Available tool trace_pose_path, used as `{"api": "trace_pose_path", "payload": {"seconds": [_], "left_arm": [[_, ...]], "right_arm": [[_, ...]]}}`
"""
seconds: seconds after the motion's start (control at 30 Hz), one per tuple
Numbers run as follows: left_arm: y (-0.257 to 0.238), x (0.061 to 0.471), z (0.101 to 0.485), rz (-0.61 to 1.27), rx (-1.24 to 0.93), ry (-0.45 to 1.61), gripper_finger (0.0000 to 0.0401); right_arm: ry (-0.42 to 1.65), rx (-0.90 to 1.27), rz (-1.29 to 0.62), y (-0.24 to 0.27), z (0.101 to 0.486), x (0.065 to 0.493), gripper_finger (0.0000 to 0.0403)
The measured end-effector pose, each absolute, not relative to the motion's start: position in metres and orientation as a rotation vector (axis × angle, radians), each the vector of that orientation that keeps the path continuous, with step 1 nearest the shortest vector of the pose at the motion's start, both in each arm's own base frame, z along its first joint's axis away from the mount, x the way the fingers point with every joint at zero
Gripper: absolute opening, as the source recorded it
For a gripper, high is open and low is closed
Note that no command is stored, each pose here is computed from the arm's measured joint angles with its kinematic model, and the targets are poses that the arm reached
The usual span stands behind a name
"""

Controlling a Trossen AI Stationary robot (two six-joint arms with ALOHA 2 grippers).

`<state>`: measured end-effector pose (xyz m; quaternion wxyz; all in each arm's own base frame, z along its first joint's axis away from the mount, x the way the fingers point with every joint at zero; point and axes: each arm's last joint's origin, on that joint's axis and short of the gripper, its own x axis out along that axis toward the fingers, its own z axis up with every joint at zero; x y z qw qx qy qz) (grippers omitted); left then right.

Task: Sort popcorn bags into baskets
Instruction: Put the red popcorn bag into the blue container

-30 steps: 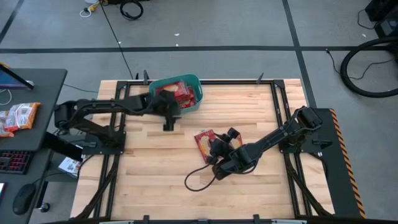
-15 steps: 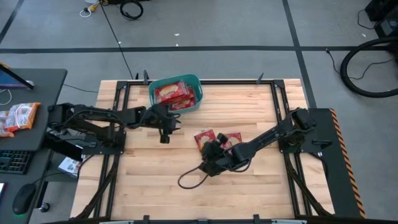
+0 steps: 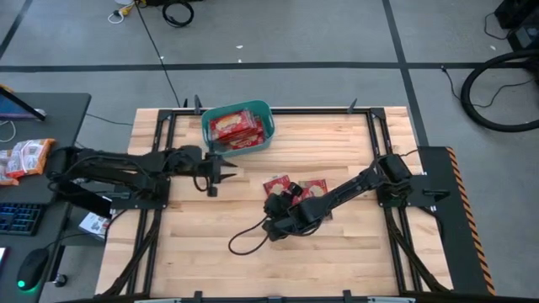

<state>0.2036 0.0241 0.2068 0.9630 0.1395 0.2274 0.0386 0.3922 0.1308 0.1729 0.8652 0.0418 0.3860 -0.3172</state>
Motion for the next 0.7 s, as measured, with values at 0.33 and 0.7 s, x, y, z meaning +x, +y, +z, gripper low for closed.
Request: {"api": "trace_pose_path", "payload": {"seconds": [0.33, 0.7], "left_arm": [[0.02, 0.192, 0.209, 0.088, 0.258, 0.414, 0.0123], [0.014, 0.188, 0.21, 0.099, 0.229, 0.42, 0.0123]], "right_arm": [[0.963, 0.131, -0.656, 0.125, 0.17, 0.384, 0.018], [0.999, 0.163, -0.606, 0.126, 0.165, 0.387, 0.0189]]}}
